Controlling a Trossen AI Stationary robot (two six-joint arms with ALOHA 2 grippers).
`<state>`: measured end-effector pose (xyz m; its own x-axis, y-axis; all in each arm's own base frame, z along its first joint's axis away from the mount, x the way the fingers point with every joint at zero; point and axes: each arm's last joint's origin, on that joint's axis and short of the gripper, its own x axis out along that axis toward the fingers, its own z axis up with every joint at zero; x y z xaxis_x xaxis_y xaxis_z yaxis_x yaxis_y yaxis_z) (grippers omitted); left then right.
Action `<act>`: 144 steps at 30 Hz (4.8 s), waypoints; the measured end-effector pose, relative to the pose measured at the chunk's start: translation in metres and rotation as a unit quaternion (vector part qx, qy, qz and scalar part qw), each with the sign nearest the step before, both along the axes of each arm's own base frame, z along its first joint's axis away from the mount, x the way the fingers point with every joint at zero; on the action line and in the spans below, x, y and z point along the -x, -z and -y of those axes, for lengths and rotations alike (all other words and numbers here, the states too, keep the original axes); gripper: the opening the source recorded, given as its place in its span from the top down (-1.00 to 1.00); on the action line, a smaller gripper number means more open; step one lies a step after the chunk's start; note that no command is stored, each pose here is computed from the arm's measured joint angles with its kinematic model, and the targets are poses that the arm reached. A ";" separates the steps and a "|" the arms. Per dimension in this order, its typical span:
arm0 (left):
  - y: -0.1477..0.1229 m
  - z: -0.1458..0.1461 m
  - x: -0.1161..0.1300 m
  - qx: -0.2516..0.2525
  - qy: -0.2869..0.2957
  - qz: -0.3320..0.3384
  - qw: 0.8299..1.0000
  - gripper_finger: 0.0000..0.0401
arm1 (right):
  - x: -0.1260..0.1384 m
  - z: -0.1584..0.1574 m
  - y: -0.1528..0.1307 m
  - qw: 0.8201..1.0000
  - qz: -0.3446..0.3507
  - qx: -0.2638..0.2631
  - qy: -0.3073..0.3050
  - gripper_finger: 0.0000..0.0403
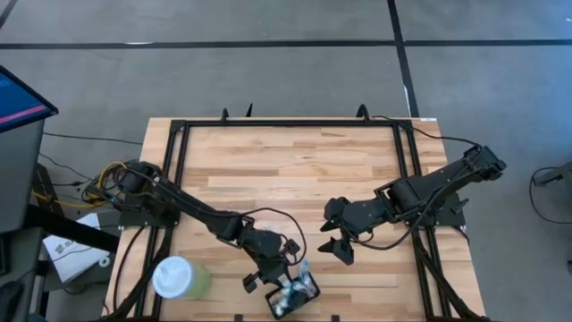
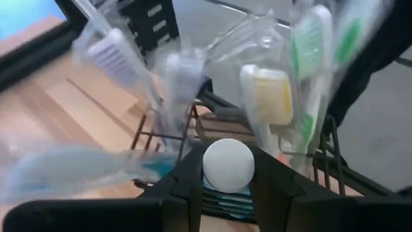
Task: Pick & Place toothbrushing station
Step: Put the blue mouthwash into the black wire organizer, then adjust the black wire organizer
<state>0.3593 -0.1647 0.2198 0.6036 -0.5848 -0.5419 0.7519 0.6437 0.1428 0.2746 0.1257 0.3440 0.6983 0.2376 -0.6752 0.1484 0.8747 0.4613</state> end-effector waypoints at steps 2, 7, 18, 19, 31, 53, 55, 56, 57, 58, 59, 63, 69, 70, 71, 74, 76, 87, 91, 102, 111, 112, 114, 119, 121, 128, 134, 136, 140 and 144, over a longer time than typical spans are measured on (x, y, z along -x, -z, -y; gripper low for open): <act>0.003 0.003 -0.002 0.006 -0.002 -0.001 1.000 0.57 | 0.000 0.000 0.000 1.000 0.000 0.000 0.000 -0.50; 0.003 0.005 -0.001 -0.007 -0.019 0.007 1.000 0.45 | 0.000 0.000 0.000 1.000 0.001 0.004 -0.004 -0.50; 0.004 0.004 -0.002 0.008 -0.038 -0.009 0.999 0.63 | 0.000 0.000 0.000 1.000 0.002 0.005 -0.006 -0.50; 0.004 0.004 -0.002 0.009 -0.039 -0.009 0.999 0.66 | 0.000 0.000 0.000 1.000 0.002 0.005 -0.006 -0.50; 0.006 0.001 0.001 0.005 -0.089 -0.043 0.995 0.72 | 0.000 -0.001 0.000 1.000 0.005 0.014 -0.015 -0.50; -0.029 -0.017 0.020 0.186 -0.402 -0.148 0.884 0.99 | 0.009 -0.006 0.036 0.998 -0.057 0.032 -0.020 0.72; -0.025 -0.015 0.018 0.199 -0.414 -0.159 0.874 0.99 | 0.009 -0.009 0.048 0.998 -0.050 0.031 -0.025 0.92; -0.022 -0.012 0.017 0.202 -0.417 -0.165 0.871 0.99 | 0.009 -0.011 0.053 0.998 -0.044 0.028 -0.024 0.93; -0.020 -0.010 0.016 0.207 -0.420 -0.165 0.868 0.99 | 0.009 -0.012 0.059 0.999 -0.038 0.023 -0.023 0.92; -0.019 -0.008 0.016 0.214 -0.427 -0.163 0.864 0.99 | 0.009 -0.014 0.064 0.999 -0.034 0.018 -0.023 0.91; -0.018 -0.006 0.017 0.214 -0.434 -0.161 0.860 1.00 | 0.009 -0.014 0.068 0.999 -0.034 0.017 -0.023 0.91; -0.018 -0.004 0.019 0.225 -0.486 -0.135 0.834 1.00 | 0.011 -0.017 0.079 0.999 -0.032 0.012 -0.019 0.98; -0.013 -0.008 0.017 0.289 -0.545 -0.167 0.769 1.00 | 0.012 -0.017 0.080 0.999 -0.033 0.012 -0.014 0.99; -0.010 -0.008 0.018 0.288 -0.552 -0.180 0.762 1.00 | 0.012 -0.017 0.080 0.999 -0.033 0.012 -0.014 0.99; -0.008 -0.008 0.019 0.288 -0.558 -0.192 0.754 1.00 | 0.012 -0.017 0.080 0.999 -0.032 0.012 -0.013 0.99; -0.005 -0.009 0.023 0.287 -0.576 -0.218 0.734 1.00 | 0.007 -0.013 0.080 1.000 -0.014 0.019 -0.016 0.99; -0.004 -0.008 0.025 0.286 -0.579 -0.225 0.730 1.00 | 0.003 -0.009 0.084 1.000 0.012 0.014 -0.018 1.00; -0.004 0.005 0.031 0.302 -0.589 -0.216 0.718 1.00 | 0.001 0.005 0.125 0.988 0.097 -0.117 -0.006 1.00; -0.005 0.007 0.033 0.302 -0.593 -0.208 0.717 1.00 | -0.003 0.003 0.144 0.992 0.064 -0.107 -0.003 1.00; -0.005 0.008 0.033 0.305 -0.596 -0.206 0.714 1.00 | -0.035 -0.024 0.185 0.984 0.052 -0.169 -0.038 1.00; -0.004 0.011 0.035 0.305 -0.594 -0.210 0.714 1.00 | -0.045 -0.032 0.196 0.982 0.026 -0.177 -0.058 1.00; -0.004 0.011 0.035 0.304 -0.594 -0.210 0.714 1.00 | -0.044 -0.032 0.197 0.983 0.021 -0.175 -0.056 1.00; -0.004 0.011 0.036 0.304 -0.594 -0.210 0.714 1.00 | -0.044 -0.031 0.198 0.983 0.016 -0.172 -0.054 1.00; -0.004 0.011 0.035 0.304 -0.594 -0.210 0.714 1.00 | -0.044 -0.025 0.201 0.986 0.003 -0.159 -0.042 1.00; -0.004 0.011 0.036 0.304 -0.594 -0.211 0.714 1.00 | -0.043 -0.023 0.205 0.988 -0.010 -0.151 -0.038 1.00; -0.004 0.011 0.036 0.304 -0.594 -0.211 0.714 1.00 | -0.046 -0.019 0.218 0.987 -0.037 -0.154 -0.038 1.00; -0.004 0.012 0.036 0.303 -0.593 -0.212 0.715 1.00 | -0.049 -0.030 0.228 0.981 -0.034 -0.181 -0.055 1.00; -0.004 0.012 0.036 0.302 -0.594 -0.212 0.715 1.00 | -0.048 -0.033 0.228 0.981 -0.036 -0.182 -0.057 1.00; -0.004 0.012 0.036 0.298 -0.593 -0.212 0.717 1.00 | -0.046 -0.037 0.229 0.978 -0.045 -0.191 -0.065 1.00; -0.004 0.012 0.037 0.296 -0.593 -0.212 0.718 1.00 | -0.042 -0.043 0.229 0.976 -0.051 -0.197 -0.072 1.00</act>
<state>0.3228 -0.1764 0.2237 0.7222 0.0007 -0.6917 -0.4799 0.7207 -0.5003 0.3169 0.1689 0.1152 0.5728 0.5838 -0.5754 0.0987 0.6477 0.7555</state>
